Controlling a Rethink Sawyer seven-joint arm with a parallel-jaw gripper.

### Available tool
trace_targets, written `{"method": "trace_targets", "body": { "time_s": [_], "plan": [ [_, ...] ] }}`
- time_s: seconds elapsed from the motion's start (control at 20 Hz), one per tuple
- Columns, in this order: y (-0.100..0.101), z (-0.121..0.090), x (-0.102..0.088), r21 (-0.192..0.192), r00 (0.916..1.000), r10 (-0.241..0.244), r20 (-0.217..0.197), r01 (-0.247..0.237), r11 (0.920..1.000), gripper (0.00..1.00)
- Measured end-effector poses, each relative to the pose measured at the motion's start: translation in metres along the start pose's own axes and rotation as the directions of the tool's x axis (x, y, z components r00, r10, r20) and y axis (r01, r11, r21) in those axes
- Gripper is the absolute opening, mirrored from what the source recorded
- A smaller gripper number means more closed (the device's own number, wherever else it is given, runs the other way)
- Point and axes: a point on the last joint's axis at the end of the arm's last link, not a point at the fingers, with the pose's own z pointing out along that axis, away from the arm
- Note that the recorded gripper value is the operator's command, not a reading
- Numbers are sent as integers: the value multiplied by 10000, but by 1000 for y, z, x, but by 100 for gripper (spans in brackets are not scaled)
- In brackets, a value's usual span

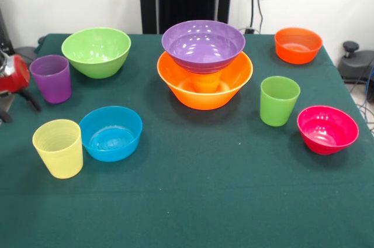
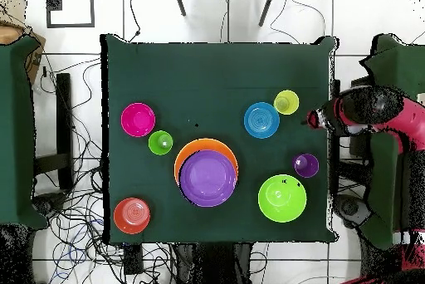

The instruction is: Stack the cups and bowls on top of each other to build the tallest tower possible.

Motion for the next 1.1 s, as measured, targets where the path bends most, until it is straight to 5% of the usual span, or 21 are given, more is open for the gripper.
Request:
{"method": "trace_targets", "body": {
  "time_s": [0.4, 1.1],
  "plan": [
    [7, -54, -7, 313, 9970, -33, -769, 57, 9995, 100],
    [19, -92, -35, 1010, 9981, -143, -591, 203, 9947, 100]
  ]
}}
